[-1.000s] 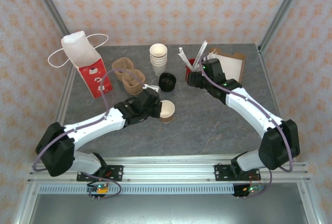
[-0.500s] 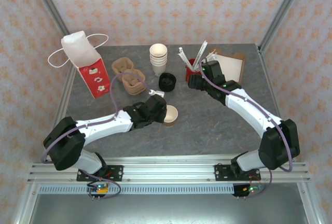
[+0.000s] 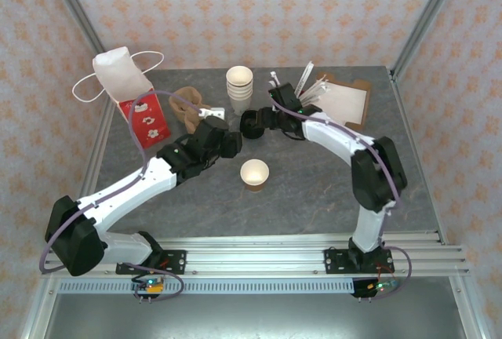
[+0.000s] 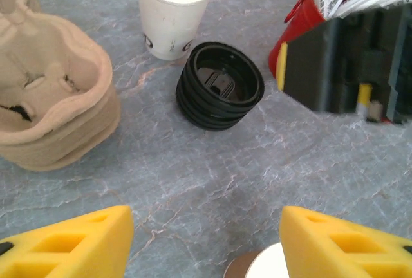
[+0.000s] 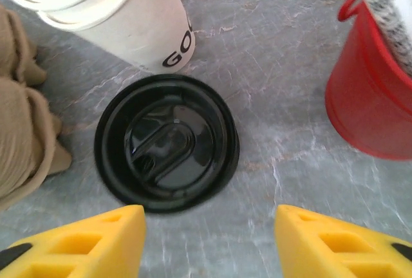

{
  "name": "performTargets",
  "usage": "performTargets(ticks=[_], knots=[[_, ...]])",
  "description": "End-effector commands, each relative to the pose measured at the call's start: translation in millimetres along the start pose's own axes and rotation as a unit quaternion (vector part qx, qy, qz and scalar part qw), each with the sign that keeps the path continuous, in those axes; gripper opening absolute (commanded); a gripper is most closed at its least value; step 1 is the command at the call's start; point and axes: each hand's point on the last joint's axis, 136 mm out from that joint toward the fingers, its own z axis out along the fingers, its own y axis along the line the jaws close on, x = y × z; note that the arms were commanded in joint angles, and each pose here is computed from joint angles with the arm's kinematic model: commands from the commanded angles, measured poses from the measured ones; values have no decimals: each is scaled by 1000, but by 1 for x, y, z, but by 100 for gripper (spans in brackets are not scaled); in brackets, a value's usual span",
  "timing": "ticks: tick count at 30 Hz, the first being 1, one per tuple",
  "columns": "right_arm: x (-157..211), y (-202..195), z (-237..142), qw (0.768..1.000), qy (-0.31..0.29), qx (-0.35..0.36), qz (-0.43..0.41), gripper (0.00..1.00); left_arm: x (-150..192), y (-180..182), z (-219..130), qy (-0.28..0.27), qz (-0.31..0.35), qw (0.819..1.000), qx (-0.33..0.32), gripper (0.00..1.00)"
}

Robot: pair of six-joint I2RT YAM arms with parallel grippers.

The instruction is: Pack the takeout coffee

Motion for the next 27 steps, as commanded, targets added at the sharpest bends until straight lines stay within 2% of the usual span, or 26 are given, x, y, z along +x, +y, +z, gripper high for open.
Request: performTargets(ticks=[1,7,16,27], knots=[[-9,-8,15,999,11,32,7,52,5,2,-8,16,-1,1000,-3,62],[-9,-21,52,997,40,60,8,41,7,9,-12,15,1,1000,-14,62],[-10,-21,66,997,54,58,4,26,14,9,-9,20,-9,1000,-6,62],[-1,-24,69,996,67,62,2,24,16,8,-8,24,-2,1000,-7,62]])
